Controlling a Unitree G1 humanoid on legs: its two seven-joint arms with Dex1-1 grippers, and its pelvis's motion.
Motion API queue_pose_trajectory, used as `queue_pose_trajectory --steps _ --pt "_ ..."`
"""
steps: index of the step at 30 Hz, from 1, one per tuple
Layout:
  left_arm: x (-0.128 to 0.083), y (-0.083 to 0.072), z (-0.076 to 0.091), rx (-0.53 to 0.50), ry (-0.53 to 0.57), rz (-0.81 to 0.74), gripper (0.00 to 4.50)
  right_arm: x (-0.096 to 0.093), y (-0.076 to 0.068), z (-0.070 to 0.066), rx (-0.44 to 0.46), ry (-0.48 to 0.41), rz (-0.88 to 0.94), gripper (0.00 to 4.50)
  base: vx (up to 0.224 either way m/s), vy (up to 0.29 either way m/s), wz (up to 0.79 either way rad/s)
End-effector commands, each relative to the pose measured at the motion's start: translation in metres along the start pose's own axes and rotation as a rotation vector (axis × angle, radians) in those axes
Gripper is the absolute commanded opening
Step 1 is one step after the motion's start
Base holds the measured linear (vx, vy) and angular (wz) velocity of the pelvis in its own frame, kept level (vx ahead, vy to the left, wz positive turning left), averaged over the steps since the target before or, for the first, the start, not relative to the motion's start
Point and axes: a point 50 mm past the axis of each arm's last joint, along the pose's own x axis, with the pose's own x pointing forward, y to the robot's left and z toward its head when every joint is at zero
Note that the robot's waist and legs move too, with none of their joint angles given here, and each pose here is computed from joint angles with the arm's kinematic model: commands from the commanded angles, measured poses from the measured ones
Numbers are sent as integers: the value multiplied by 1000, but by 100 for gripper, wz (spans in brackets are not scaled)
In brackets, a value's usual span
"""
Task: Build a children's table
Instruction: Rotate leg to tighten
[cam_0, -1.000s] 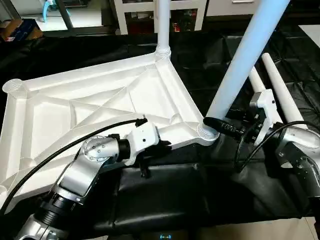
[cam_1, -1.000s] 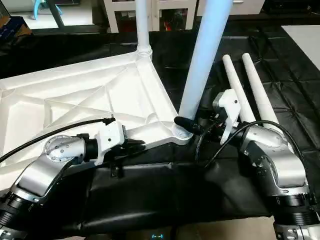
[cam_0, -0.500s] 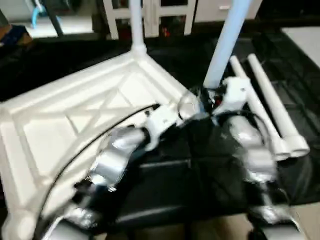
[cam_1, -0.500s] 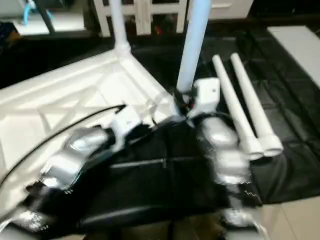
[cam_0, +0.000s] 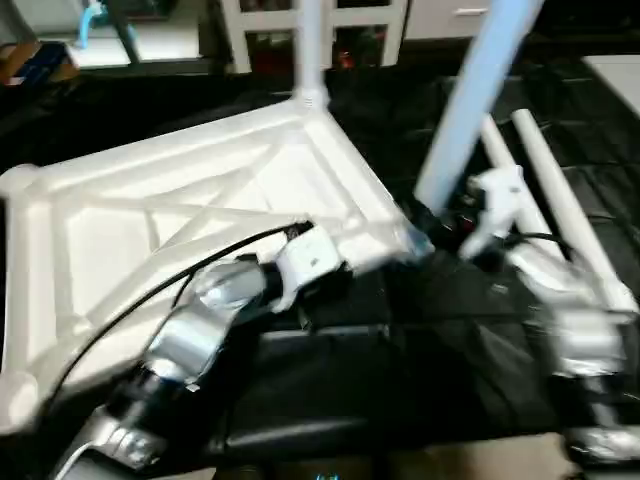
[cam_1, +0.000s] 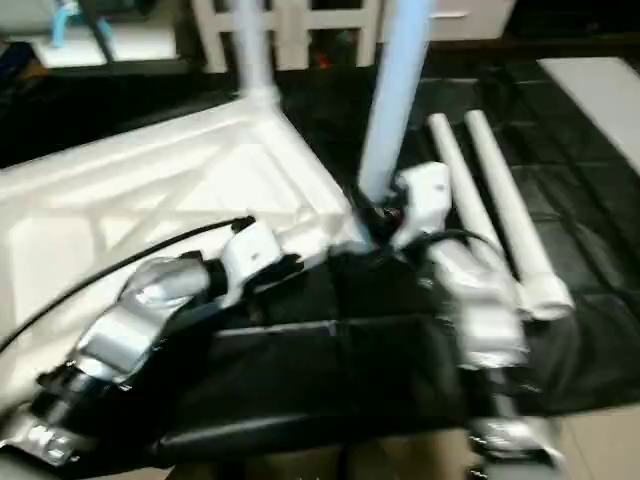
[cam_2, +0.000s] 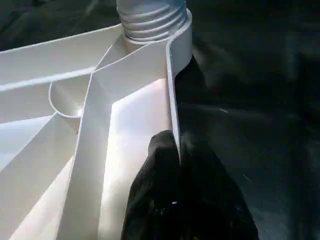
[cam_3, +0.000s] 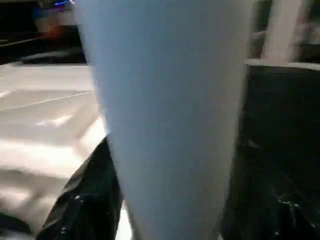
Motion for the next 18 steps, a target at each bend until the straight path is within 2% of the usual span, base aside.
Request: queue_pose_trajectory --steps 1,3,4,6,11,12,18 --pt "-15 -17 -18 -76 17 -146 0 -28 2 14 39 39 189 314 58 10 0" --pt "-19 -17 -19 -84 19 -162 0 -35 0 16 47 54 220 324 59 3 -1" --pt "-22 -18 -21 -81 22 -164 0 -39 -1 16 33 71 229 348 52 -1 -2" --pt "-26 -17 -24 -75 26 -160 0 -48 -3 15 14 115 260 348 0 0 0" --pt "-29 -17 -25 -72 25 -163 0 -49 -2 15 22 122 274 348 0 0 0" --pt "-29 -17 -25 -74 22 -165 0 -48 -1 14 35 123 282 323 0 0 0" --pt "-30 -18 -23 -76 10 -171 0 -44 6 11 71 122 323 275 0 0 0"
